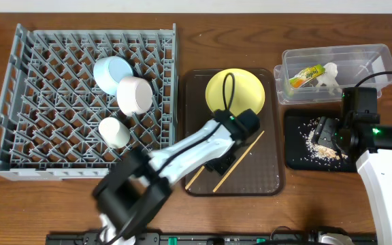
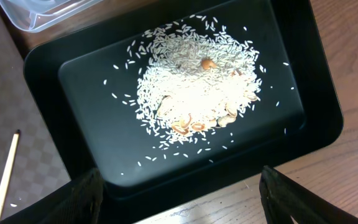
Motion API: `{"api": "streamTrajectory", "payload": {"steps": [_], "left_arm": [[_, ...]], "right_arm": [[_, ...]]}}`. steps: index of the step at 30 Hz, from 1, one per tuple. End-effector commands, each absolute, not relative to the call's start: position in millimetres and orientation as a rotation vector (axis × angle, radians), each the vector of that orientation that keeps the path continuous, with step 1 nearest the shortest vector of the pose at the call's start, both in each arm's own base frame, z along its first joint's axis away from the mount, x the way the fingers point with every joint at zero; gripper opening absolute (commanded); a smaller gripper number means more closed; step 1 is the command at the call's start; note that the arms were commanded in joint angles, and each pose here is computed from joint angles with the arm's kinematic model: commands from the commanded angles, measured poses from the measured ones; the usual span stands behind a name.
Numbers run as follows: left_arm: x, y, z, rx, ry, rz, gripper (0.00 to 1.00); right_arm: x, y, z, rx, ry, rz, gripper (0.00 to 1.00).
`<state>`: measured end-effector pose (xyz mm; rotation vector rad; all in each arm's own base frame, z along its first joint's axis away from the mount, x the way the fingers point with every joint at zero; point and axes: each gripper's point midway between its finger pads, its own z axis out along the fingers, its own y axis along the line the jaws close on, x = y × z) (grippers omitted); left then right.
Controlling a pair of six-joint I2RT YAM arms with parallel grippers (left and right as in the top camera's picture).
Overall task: Sort waste into correct bins and load items into the dishwasher rack
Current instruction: 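Insert the chopstick upright into the dish rack with the left gripper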
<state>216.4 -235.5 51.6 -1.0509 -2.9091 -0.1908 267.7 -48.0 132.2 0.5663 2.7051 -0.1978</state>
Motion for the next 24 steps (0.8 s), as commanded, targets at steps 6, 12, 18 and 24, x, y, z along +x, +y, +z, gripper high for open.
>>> {"api": "streamTrajectory", "payload": {"steps": [6, 12, 18, 24], "left_arm": [[256, -220, 141, -1.063, -3.256, -0.108, 0.06], [307, -166, 161, -0.738, -3.452, -0.192, 0.06], [344, -127, 156, -0.390, -3.537, -0.138, 0.06], [361, -116, 135, -0.264, -3.506, -0.012, 0.06]], "right_arm": [[271, -50, 140, 0.567, 2.682, -0.199, 0.79], [271, -50, 140, 0.567, 2.682, -0.198, 0.79], [271, -50, 140, 0.567, 2.682, -0.198, 0.79], [271, -50, 140, 0.567, 2.682, -0.198, 0.79]]}}
